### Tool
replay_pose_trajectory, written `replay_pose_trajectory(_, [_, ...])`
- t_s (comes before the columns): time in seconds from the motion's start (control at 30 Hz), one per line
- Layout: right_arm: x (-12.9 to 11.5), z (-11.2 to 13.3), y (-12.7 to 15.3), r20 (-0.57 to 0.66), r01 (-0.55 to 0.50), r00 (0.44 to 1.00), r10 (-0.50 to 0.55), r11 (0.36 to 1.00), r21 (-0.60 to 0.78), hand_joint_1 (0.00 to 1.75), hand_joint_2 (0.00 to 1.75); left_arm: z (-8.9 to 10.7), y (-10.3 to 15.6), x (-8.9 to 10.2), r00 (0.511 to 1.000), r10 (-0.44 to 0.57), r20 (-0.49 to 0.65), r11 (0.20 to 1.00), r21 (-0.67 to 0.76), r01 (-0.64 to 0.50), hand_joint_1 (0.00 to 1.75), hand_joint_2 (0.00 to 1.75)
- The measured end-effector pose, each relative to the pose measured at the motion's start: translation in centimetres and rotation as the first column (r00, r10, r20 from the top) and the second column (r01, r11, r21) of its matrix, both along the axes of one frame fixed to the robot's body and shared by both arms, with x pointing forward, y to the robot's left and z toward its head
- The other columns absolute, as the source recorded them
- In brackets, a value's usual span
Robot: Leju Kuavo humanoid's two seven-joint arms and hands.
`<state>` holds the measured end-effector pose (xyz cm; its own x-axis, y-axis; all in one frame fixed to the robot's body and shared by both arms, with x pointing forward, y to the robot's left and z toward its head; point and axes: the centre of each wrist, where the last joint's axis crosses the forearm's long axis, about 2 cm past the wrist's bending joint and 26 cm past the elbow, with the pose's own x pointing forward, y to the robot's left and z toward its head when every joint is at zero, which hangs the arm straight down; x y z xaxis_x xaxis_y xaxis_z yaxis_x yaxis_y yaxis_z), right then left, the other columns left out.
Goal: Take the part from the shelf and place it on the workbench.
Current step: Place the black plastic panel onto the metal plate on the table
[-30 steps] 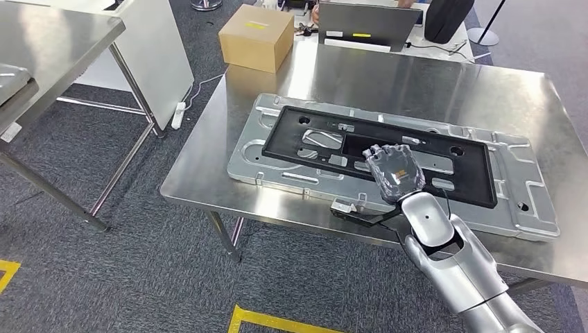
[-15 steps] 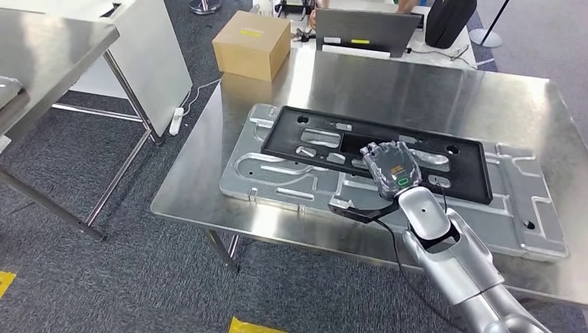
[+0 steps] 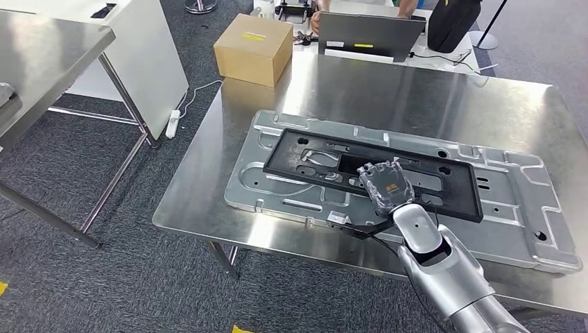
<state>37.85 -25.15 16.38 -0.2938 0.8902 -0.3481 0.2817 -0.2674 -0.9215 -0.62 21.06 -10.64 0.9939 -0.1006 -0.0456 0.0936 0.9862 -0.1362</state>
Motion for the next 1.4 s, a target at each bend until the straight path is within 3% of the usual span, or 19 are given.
replay_pose_trajectory(0.07, [-0.1,-0.3,-0.2,-0.010,0.004,1.000,-0.004,1.000,-0.002,0.00,0.00,0.0,-0.1,0.0,1.000,0.010,0.000,1.000,-0.009,-0.010,0.00,1.75])
replay_pose_trajectory(0.27, [0.0,-0.8,-0.7,-0.019,0.016,1.000,-0.016,1.000,-0.003,0.00,0.00,0.0,-0.2,0.1,1.000,0.011,-0.022,1.000,-0.016,-0.011,0.00,1.75])
replay_pose_trajectory(0.4, [0.1,-0.9,-0.9,-0.024,0.027,0.999,-0.027,1.000,-0.001,0.00,0.00,0.0,-0.2,0.1,0.999,0.007,-0.032,1.000,-0.003,-0.007,0.00,0.00])
replay_pose_trajectory(0.87, [-0.1,-1.0,-1.0,0.003,0.019,1.000,-0.019,1.000,0.008,0.00,0.00,0.0,-0.2,-0.1,0.999,0.029,-0.035,1.000,0.000,-0.029,0.00,0.00])
replay_pose_trajectory(1.4, [-2.6,3.5,3.2,0.206,-0.229,0.957,0.204,0.968,0.104,0.00,0.00,0.0,-0.3,-0.1,0.999,0.016,-0.041,1.000,0.001,-0.016,0.00,0.00])
